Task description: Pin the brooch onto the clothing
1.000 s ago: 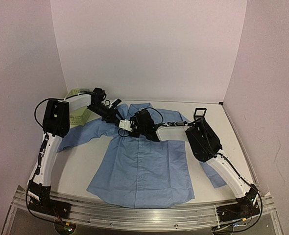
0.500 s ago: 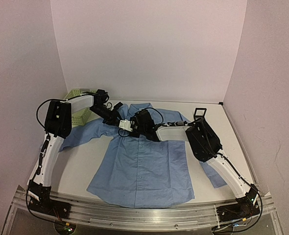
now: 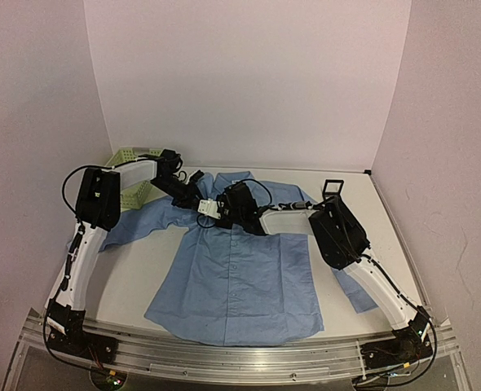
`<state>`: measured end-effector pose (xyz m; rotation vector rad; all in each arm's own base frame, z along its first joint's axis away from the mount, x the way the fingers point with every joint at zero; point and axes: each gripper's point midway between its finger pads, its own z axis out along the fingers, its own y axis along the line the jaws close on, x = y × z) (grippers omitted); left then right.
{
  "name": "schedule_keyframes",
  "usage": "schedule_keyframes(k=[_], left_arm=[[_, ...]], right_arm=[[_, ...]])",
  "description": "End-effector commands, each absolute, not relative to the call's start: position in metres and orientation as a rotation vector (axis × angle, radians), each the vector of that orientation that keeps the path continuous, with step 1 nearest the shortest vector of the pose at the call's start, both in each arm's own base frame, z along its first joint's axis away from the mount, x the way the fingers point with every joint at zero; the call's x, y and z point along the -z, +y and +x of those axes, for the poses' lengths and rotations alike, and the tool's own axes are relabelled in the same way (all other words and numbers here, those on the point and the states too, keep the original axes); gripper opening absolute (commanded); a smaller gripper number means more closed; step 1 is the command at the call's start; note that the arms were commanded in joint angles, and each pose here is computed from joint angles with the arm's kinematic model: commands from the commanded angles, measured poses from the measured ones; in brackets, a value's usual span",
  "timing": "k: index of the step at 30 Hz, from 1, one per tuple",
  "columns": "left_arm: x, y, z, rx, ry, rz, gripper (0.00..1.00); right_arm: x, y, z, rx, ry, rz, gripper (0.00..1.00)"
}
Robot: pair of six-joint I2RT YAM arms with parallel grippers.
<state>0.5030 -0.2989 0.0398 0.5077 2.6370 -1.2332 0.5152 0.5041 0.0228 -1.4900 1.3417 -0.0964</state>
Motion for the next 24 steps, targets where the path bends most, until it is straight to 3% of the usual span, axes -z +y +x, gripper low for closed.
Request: schedule_keyframes(k=[1, 4, 11, 24], left_arm=[[-0.049, -0.308, 0.512, 1.250, 2.583, 0.508, 0.17], [-0.048, -0.308, 0.512, 1.252, 2.586, 0.501, 0.15], [-0.049, -0.308, 0.510, 1.257, 2.589, 0.512, 0.00], [-0.037, -0.297, 0.505, 1.193, 2.645, 0.490, 0.00]], right_arm=[[0.027, 0.485, 0.499, 0.095, 1.458, -1.611, 0.00], [0.026, 0.486, 0.499, 0.094, 1.456, -1.610, 0.00], [0.025, 0.486, 0.500, 0.096, 1.454, -1.606, 0.00], [-0.006, 0.489, 0.506, 0.015, 1.501, -1.486, 0.04]])
